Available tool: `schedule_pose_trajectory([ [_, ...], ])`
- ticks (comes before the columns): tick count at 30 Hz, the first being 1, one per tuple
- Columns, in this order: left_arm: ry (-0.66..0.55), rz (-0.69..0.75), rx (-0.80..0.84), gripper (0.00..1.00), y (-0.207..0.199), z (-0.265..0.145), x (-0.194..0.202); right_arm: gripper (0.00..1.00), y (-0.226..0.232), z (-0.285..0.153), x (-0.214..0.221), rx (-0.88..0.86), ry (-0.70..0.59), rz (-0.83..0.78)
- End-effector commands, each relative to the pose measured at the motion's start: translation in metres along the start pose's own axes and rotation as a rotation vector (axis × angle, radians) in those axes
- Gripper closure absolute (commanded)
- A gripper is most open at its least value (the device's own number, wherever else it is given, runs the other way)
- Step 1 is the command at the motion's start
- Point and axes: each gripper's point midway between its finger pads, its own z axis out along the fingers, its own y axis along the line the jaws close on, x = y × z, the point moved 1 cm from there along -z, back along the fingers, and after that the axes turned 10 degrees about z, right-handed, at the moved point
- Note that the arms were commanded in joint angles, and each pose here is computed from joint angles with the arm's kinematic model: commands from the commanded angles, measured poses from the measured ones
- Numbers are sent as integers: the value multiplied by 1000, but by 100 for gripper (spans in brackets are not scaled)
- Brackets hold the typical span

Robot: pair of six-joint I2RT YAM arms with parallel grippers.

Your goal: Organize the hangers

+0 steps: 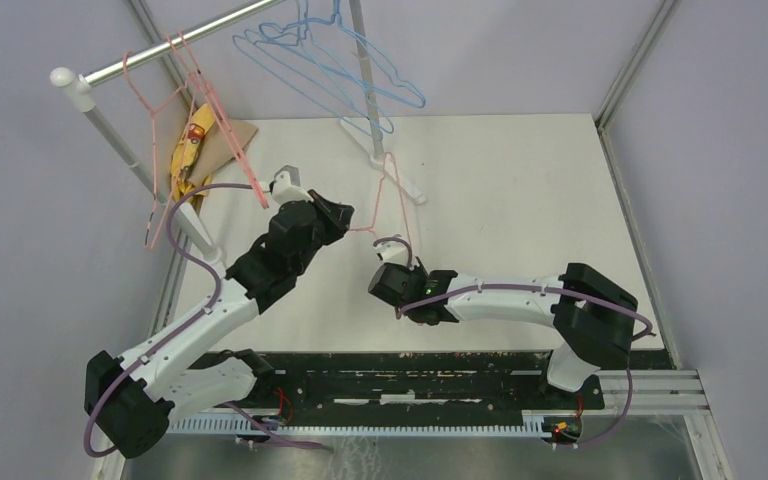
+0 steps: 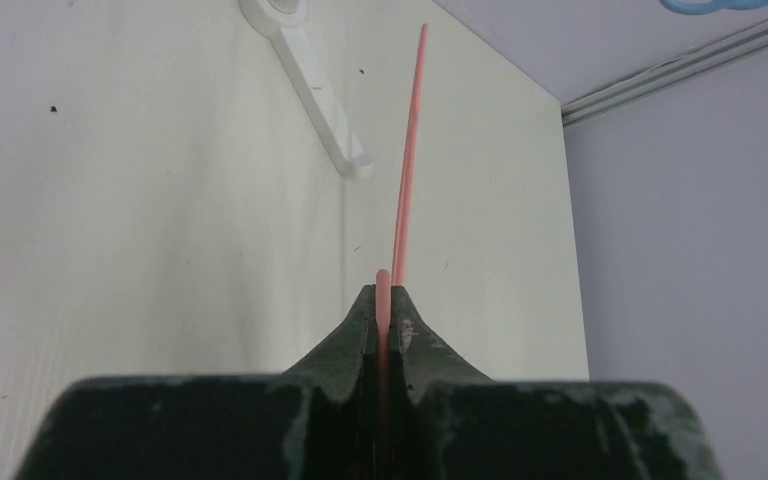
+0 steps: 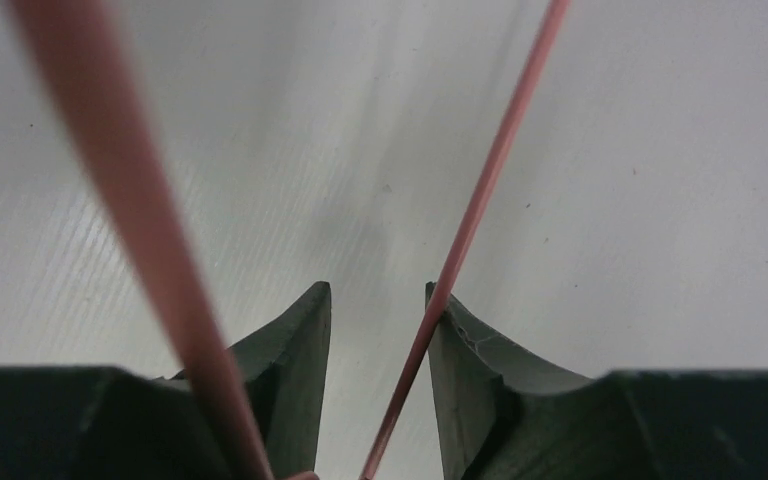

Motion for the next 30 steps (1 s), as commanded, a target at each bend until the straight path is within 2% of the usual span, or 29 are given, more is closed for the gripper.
schedule_pose_trajectory([
  [1, -74, 22, 45, 97, -16, -12, -29, 81, -4, -1, -12, 31, -68, 19],
  [3, -66, 43, 55, 96, -15, -14, -26, 94, -8, -6, -16, 29, -90, 22],
  [4, -68, 52, 69, 87, -15, -15, -25, 98, -10, -8, -18, 26, -100, 22],
  [6, -79, 74, 130, 45, -18, -20, -20, 99, -15, -12, -20, 27, -116, 10],
  [9, -94, 95, 184, 5, -14, -29, -13, 99, -19, -19, -24, 16, -129, -25],
  [10, -89, 119, 191, 0, -10, -31, -8, 99, -20, -21, -25, 9, -130, -37],
  [14, -46, 193, 145, 1, 9, -38, 4, 99, -16, -27, -29, -42, -123, -53],
  [20, -50, 199, 113, 1, 34, -53, 16, 99, 5, -40, -44, -174, -121, -41],
  [26, -102, 179, 125, 1, 37, -59, 10, 99, 15, -33, -40, -196, -90, -66],
  [30, -88, 196, 129, 1, 32, -56, 9, 99, 28, -35, -38, -270, -75, -91],
])
